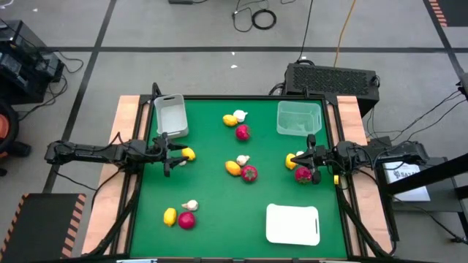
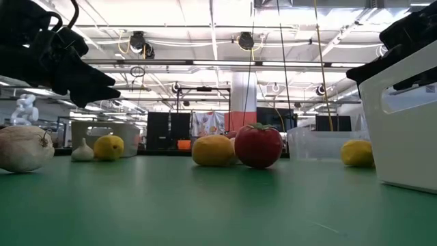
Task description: Sort produce into baskets
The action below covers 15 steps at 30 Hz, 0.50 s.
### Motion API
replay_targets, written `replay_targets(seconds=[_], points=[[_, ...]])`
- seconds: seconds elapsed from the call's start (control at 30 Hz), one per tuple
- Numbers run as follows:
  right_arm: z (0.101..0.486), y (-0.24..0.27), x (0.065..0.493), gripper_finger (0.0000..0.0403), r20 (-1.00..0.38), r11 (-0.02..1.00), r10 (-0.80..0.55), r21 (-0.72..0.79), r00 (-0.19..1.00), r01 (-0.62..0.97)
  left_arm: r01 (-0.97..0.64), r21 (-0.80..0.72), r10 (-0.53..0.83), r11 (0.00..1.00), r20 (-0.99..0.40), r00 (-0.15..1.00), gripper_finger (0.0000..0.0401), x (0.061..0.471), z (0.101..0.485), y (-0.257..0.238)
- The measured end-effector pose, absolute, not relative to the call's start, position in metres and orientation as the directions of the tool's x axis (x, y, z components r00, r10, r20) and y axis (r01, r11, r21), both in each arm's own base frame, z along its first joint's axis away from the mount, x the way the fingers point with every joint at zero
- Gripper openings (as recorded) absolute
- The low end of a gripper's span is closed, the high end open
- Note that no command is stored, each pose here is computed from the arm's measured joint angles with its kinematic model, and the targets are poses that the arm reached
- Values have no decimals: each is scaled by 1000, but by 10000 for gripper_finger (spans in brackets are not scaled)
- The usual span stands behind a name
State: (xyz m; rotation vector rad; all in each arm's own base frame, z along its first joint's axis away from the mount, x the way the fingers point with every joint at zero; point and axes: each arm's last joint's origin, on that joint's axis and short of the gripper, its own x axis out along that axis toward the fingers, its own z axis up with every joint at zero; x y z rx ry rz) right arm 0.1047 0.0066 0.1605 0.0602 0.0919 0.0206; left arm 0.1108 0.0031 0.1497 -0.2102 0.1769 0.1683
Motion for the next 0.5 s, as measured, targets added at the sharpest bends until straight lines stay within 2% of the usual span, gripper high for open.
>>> replay_targets(seconds=[0.43,0.5], points=[[161,7,105,0,-90,998,23,64,996,-18,-185,-192,148,964,-192,970,246,111,150,3],[161,7,105,0,-86,995,23,103,996,-14,-184,-192,147,964,-192,970,246,111,150,3]])
